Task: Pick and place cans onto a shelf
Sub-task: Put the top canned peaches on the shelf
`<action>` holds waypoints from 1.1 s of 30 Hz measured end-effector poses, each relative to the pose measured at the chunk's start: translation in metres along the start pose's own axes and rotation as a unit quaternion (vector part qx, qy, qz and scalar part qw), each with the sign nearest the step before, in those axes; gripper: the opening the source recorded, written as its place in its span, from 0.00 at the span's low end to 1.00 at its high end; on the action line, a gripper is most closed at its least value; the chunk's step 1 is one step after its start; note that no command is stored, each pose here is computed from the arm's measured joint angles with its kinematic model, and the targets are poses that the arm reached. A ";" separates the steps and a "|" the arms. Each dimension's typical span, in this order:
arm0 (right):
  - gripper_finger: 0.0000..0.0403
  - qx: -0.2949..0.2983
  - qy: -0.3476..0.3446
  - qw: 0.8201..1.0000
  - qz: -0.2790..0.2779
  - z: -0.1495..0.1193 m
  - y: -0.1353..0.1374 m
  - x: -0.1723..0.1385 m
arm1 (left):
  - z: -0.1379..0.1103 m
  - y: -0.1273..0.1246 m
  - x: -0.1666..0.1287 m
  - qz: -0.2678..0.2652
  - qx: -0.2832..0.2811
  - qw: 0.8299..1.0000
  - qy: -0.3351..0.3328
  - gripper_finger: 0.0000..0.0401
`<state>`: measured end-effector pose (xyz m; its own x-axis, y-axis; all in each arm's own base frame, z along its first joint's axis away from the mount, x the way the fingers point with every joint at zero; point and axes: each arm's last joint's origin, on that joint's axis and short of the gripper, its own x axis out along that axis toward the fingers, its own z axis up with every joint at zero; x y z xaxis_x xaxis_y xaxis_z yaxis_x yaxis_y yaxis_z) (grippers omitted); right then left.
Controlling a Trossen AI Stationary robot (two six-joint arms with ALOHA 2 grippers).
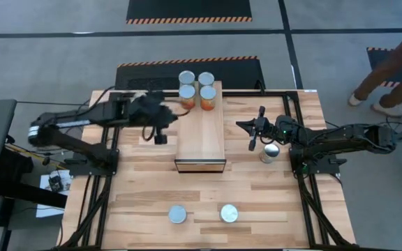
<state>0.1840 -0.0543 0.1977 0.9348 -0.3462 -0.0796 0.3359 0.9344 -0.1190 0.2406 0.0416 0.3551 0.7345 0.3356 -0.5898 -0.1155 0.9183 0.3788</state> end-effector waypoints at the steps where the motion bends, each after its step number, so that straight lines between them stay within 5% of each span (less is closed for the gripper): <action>1: 0.02 0.003 0.000 1.000 0.000 0.000 0.000 0.000 | -0.010 -0.006 0.001 -0.001 -0.012 1.000 -0.022 0.01; 8: 0.02 0.005 -0.012 0.999 0.042 0.017 0.016 0.003 | -0.073 -0.053 0.027 -0.001 -0.051 0.970 -0.237 0.00; 13: 0.01 -0.028 0.078 0.996 0.023 0.034 0.040 0.005 | -0.111 -0.071 0.037 0.017 -0.071 0.937 -0.341 0.00; 20: 0.03 -0.012 0.214 0.977 0.012 0.056 0.071 -0.016 | -0.130 -0.075 0.036 0.016 -0.086 0.932 -0.352 0.00; 26: 0.03 0.055 0.344 0.937 -0.002 0.060 0.081 -0.046 | -0.131 -0.075 0.032 -0.002 -0.092 0.926 -0.367 0.00; 33: 0.11 0.108 0.420 0.899 -0.062 0.054 0.081 -0.068 | -0.131 -0.076 0.032 -0.013 -0.100 0.925 -0.367 0.00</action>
<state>0.1539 0.0493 0.2469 0.5029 -0.3056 -0.8085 0.5304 0.8477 0.0095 0.1849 0.0101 0.2141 0.9865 0.1466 0.0736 -0.1581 0.9694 0.1880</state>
